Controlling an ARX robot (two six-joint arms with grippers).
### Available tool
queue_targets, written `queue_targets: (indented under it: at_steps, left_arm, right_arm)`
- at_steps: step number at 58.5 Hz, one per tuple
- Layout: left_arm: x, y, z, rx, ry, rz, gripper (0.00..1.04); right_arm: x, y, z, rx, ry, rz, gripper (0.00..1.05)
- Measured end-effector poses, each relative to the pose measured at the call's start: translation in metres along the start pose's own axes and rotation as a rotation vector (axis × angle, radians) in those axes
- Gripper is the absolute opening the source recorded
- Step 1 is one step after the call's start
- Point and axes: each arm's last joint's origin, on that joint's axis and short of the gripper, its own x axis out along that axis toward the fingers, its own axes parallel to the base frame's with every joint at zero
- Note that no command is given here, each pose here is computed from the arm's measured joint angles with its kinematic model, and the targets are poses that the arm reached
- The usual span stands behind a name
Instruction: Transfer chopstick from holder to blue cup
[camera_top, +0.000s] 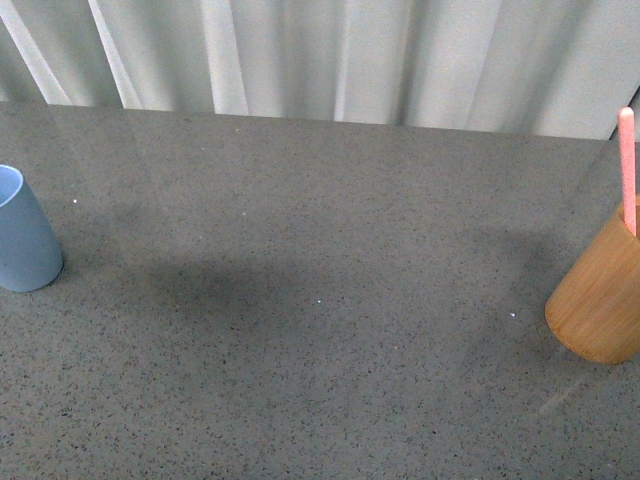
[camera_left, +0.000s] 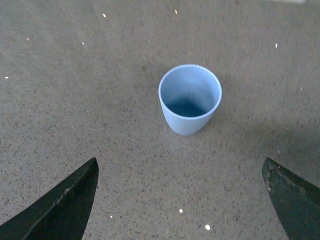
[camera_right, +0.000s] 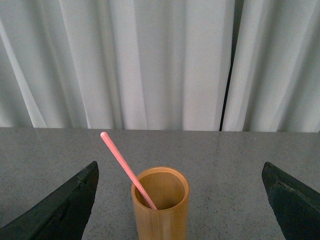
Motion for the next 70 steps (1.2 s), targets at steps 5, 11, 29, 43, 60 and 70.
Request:
queue_targets:
  at_steps: [5,11,29,43,60,70]
  left_arm:
    - [0.021,0.009,0.022,0.04,0.105,-0.003,0.98]
    - [0.04,0.013,0.04,0.077,0.175,-0.016,0.98]
    - [0.094,0.015,0.06,0.116,0.286,-0.013,0.98]
    - [0.123,0.015,0.05,0.116,0.351,0.006,0.98]
    - [0.138,0.009,0.048,0.116,0.367,0.003,0.98]
    - [0.147,0.006,0.05,0.12,0.374,0.003,0.98]
  right_arm:
    - [0.0,0.0,0.0,0.0,0.0,0.0,0.95]
    - [0.0,0.0,0.0,0.0,0.0,0.0,0.95]
    - [0.0,0.0,0.0,0.0,0.0,0.0,0.95]
    - [0.0,0.0,0.0,0.0,0.0,0.0,0.95]
    - [0.0,0.0,0.0,0.0,0.0,0.0,0.95]
    - [0.0,0.0,0.0,0.0,0.0,0.0,0.95]
